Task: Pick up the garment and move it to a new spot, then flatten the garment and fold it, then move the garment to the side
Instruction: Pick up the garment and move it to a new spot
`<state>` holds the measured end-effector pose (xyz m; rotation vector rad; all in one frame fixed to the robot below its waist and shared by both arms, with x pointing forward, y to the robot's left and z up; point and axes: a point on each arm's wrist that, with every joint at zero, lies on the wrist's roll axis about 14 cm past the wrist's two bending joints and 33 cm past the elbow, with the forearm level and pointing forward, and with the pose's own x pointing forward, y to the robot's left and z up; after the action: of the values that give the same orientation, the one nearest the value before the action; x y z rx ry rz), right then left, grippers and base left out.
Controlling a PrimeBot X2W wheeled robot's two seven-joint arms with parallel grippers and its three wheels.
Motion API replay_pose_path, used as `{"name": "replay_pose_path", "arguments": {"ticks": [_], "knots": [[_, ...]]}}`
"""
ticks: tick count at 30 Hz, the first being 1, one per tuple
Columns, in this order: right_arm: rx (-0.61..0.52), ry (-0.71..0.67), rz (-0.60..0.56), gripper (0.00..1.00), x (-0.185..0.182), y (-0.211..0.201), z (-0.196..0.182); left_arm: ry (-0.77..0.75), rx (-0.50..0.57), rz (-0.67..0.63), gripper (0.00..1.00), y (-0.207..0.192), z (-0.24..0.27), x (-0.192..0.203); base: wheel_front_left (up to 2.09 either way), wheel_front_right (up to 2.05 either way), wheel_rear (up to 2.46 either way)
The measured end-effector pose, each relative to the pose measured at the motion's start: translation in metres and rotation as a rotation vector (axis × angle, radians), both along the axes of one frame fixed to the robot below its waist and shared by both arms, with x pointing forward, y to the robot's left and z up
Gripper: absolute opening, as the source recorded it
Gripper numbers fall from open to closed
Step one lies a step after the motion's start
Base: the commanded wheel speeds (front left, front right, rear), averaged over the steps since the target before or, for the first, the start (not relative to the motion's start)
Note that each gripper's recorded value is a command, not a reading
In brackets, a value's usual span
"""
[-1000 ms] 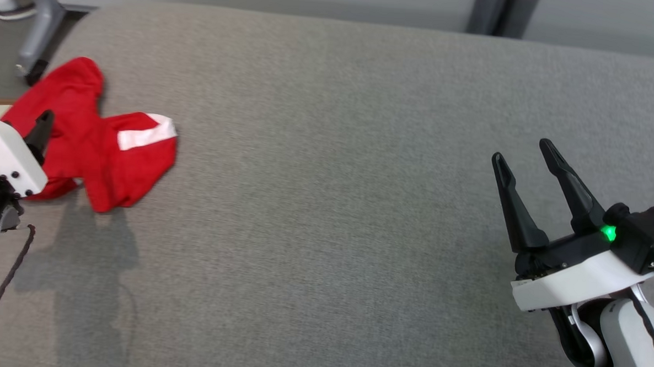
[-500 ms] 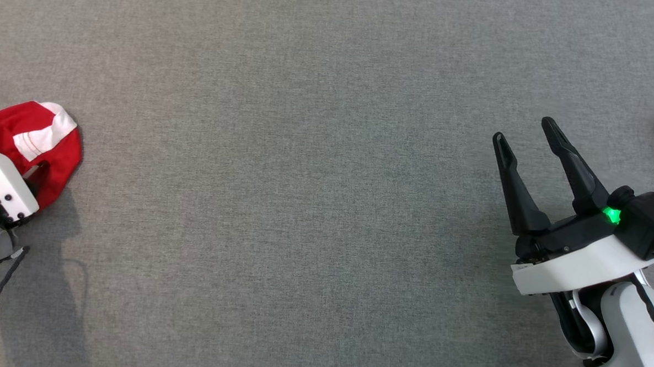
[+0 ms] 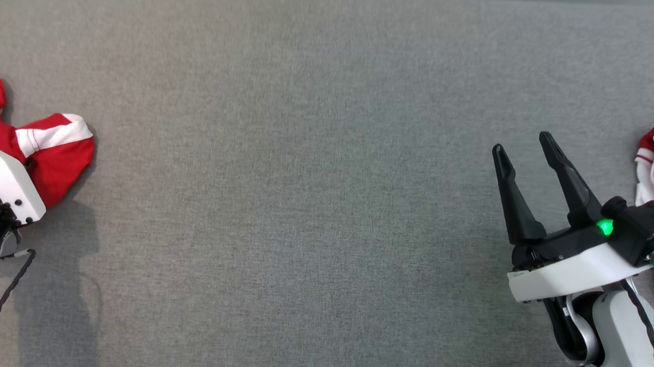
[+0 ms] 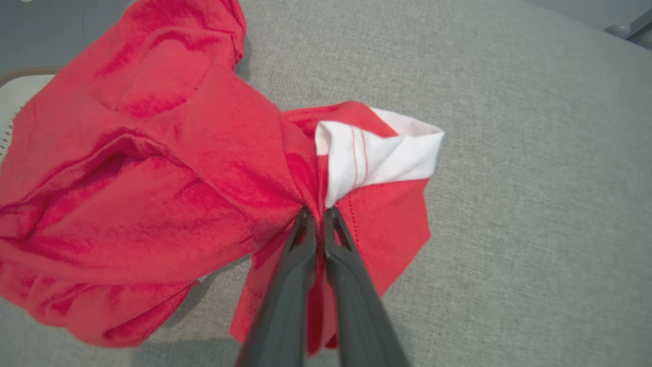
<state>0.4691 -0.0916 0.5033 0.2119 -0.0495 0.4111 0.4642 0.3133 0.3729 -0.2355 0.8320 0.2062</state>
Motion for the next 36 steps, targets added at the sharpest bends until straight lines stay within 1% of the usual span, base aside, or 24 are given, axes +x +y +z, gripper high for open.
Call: {"name": "replay_pose_path", "arguments": {"ticks": [5,7,10,14,18,24,27,30,32,36], "knots": [[0.02,-0.021,-0.036,1.0,-0.016,-0.008,0.014,-0.117,0.054,-0.103,0.0,-0.012,0.044,0.014,0.0,0.0,0.0],[0.024,-0.03,-0.054,1.0,-0.023,-0.013,0.019,-0.192,0.065,-0.154,0.0,-0.024,0.068,0.023,0.0,0.0,0.0],[0.028,-0.042,-0.088,1.0,-0.036,-0.024,0.026,-0.288,0.068,-0.243,0.0,-0.054,0.1,0.031,0.0,0.0,0.0],[0.034,-0.059,-0.142,1.0,-0.054,-0.041,0.035,-0.373,0.036,-0.365,0.0,-0.108,0.128,0.027,0.0,0.0,0.0],[0.041,-0.079,-0.21,1.0,-0.07,-0.063,0.043,-0.438,-0.002,-0.508,0.0,-0.175,0.147,0.019,0.0,0.0,0.0],[0.029,-0.097,-0.305,1.0,-0.091,-0.097,0.052,-0.451,-0.095,-0.72,0.0,-0.281,0.15,-0.009,0.0,0.0,0.0],[0.023,-0.102,-0.344,1.0,-0.099,-0.11,0.055,-0.446,-0.137,-0.801,0.0,-0.326,0.148,-0.021,0.0,0.0,0.0],[0.018,-0.101,-0.382,1.0,-0.107,-0.122,0.055,-0.441,-0.209,-0.871,0.0,-0.372,0.146,-0.036,0.0,0.0,0.0],[0.014,-0.096,-0.405,1.0,-0.111,-0.129,0.054,-0.433,-0.233,-0.916,0.0,-0.397,0.142,-0.044,0.0,0.0,0.0],[0.009,-0.083,-0.438,1.0,-0.114,-0.139,0.051,-0.428,-0.261,-0.971,0.0,-0.428,0.133,-0.048,0.0,0.0,0.0]]}}
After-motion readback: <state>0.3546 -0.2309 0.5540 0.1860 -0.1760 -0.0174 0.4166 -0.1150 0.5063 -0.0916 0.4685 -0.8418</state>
